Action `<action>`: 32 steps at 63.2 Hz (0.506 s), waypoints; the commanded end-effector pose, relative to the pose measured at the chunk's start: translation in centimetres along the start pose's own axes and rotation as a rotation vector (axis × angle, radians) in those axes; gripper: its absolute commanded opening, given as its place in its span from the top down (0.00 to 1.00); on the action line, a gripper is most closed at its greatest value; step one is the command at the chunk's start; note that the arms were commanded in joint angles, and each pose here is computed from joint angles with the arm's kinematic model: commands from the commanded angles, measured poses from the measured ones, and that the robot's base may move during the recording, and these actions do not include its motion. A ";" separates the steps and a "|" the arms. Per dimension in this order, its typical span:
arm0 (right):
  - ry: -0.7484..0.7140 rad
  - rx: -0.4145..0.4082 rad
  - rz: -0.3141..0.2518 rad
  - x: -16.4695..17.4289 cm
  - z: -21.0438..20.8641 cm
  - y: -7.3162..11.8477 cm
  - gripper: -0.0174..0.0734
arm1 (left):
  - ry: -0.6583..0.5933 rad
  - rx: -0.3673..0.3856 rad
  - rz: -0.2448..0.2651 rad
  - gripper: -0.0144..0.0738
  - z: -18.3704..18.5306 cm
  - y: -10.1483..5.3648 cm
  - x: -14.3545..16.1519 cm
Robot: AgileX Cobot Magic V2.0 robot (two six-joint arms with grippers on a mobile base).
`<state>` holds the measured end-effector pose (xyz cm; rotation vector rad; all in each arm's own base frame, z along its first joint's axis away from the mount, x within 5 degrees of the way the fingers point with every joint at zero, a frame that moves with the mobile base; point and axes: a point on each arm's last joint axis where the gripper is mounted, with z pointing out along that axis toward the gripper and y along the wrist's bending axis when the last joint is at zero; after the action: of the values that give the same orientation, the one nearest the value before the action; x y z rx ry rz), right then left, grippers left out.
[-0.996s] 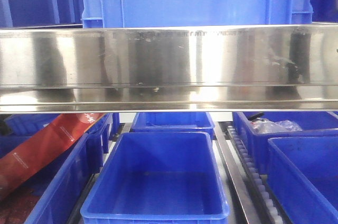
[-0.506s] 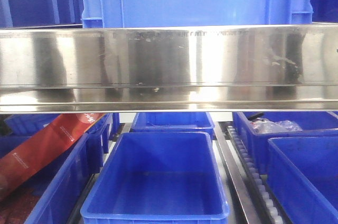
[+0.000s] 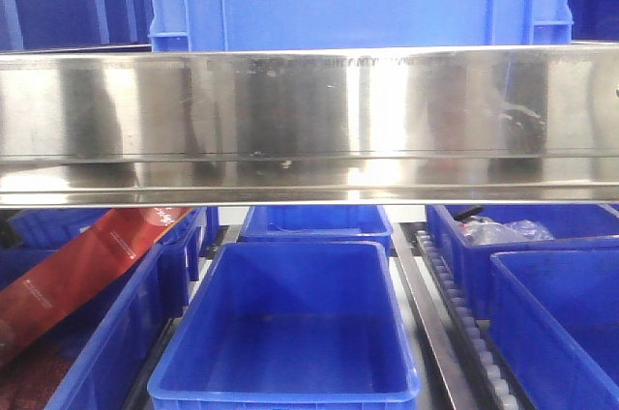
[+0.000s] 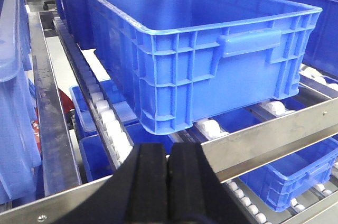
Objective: Place cylindrical capacitor in blue bin on shelf
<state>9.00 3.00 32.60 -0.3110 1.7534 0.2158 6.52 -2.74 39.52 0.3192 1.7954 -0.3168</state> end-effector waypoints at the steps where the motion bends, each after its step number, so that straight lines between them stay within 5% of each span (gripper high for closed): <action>1: -0.053 0.019 -0.007 0.2 -0.4 -0.1 0.99 | -0.023 -0.001 -0.012 0.96 -0.2 0.0 -0.2; 32: -0.056 0.019 -0.008 0.3 -0.5 -0.1 0.99 | -0.023 -0.001 -0.012 0.96 -0.2 0.0 -0.2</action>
<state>8.57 2.85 32.24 -0.3039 1.7273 0.2149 6.52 -2.74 39.52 0.3175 1.7958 -0.3181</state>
